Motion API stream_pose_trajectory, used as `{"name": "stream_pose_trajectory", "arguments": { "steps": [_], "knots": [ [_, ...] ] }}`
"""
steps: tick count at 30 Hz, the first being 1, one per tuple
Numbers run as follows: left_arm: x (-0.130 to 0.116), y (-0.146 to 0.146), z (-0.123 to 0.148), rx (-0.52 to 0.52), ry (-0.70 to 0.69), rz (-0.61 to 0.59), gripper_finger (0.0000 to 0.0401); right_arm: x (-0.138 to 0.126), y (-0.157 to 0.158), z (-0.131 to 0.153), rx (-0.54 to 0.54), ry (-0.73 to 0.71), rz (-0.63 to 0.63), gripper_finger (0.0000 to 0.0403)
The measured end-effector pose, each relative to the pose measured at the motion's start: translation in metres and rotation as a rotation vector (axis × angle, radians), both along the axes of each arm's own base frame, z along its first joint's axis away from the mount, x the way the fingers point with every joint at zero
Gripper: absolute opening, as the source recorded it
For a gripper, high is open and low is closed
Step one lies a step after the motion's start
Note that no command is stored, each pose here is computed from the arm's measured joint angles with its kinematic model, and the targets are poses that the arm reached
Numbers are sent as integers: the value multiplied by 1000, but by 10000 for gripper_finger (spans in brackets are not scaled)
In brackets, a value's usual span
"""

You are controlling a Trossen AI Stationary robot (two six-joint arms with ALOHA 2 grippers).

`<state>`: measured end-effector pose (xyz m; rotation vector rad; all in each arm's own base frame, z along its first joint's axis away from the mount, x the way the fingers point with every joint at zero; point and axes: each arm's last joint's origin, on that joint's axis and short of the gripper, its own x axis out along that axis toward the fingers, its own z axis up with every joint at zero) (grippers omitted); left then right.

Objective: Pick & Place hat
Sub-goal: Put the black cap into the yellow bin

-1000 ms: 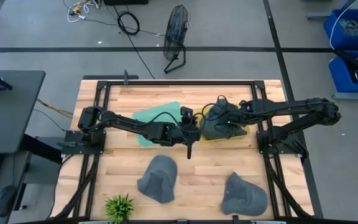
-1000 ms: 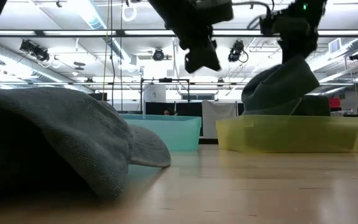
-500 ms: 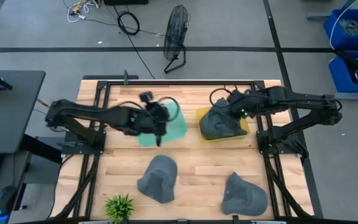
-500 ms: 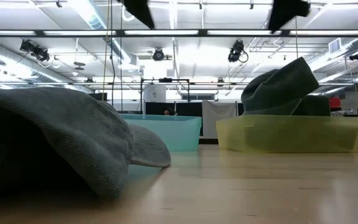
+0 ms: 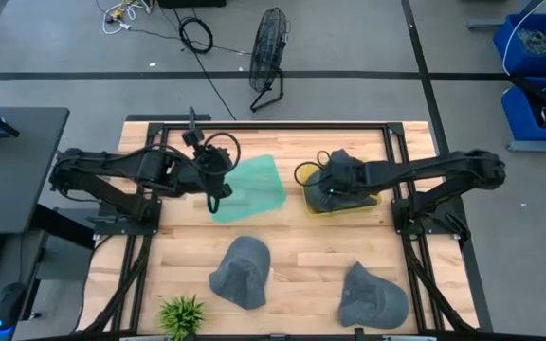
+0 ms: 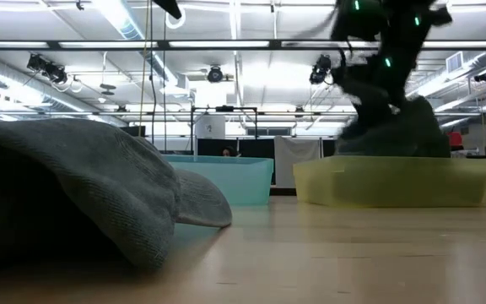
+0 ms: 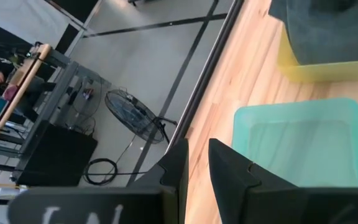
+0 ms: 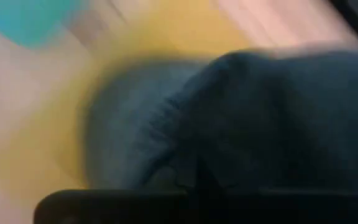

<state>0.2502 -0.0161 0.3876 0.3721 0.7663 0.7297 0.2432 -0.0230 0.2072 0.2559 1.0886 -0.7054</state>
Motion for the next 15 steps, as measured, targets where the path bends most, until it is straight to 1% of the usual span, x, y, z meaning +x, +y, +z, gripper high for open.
{"name": "stream_pose_trajectory", "arguments": {
  "steps": [3,7,9,15],
  "knots": [
    [0,0,-2,-3,7,7,64,-9,-1,-28,15,30,-51,5],
    [3,0,-4,-3,16,7,64,-19,-1,-51,15,23,-78,3],
    [4,-1,-5,-2,17,8,64,-21,-1,-55,15,19,-78,3],
    [8,-1,-9,-14,19,23,64,-20,-1,-56,19,20,-50,1]
  ]
}}
